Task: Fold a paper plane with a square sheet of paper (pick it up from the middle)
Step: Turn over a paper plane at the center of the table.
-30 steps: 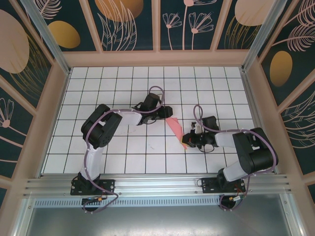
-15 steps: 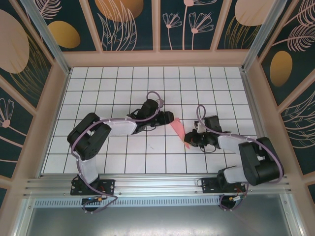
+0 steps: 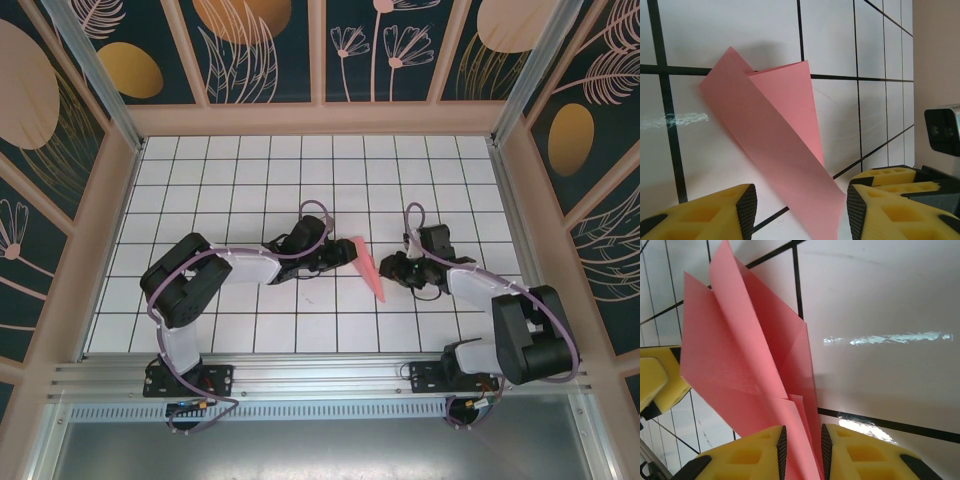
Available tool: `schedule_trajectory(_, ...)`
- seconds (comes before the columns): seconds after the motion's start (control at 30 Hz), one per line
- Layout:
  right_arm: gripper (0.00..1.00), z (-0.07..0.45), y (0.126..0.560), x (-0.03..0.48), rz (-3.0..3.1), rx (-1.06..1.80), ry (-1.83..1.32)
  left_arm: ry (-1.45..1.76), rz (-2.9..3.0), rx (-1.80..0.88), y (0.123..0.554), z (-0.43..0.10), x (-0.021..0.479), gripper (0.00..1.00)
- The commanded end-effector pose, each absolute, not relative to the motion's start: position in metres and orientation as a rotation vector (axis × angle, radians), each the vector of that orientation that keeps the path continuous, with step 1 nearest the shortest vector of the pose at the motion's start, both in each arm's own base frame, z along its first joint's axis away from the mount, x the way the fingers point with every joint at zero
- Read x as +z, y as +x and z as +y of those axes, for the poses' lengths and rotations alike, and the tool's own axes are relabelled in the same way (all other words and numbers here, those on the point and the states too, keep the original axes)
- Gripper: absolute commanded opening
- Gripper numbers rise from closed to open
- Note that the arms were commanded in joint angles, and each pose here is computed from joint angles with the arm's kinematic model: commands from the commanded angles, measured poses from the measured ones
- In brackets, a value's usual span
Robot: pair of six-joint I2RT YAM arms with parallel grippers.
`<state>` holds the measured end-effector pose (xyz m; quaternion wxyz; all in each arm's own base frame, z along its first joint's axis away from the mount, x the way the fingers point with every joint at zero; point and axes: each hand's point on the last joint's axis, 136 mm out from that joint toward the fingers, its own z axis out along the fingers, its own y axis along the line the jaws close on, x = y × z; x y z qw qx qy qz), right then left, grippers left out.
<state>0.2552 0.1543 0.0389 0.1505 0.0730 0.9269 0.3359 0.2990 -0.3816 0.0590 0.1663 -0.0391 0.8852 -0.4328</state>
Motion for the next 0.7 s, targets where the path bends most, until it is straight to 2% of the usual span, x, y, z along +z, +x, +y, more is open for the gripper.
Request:
schedule_trajectory(0.0,0.29,0.160,0.260,0.044,2.660,0.992,0.135,-0.125,2.524,-1.271,0.296,-0.386,0.055,0.54)
schedule_trajectory(0.47,0.30,0.184,0.251,0.038,2.692,1.091,-0.007,-0.136,2.553,-1.287,0.294,-0.390,0.044,0.56)
schedule_trajectory(0.67,0.18,0.186,0.253,0.037,2.710,0.967,-0.059,-0.175,2.551,-1.273,0.295,-0.386,0.043,0.56)
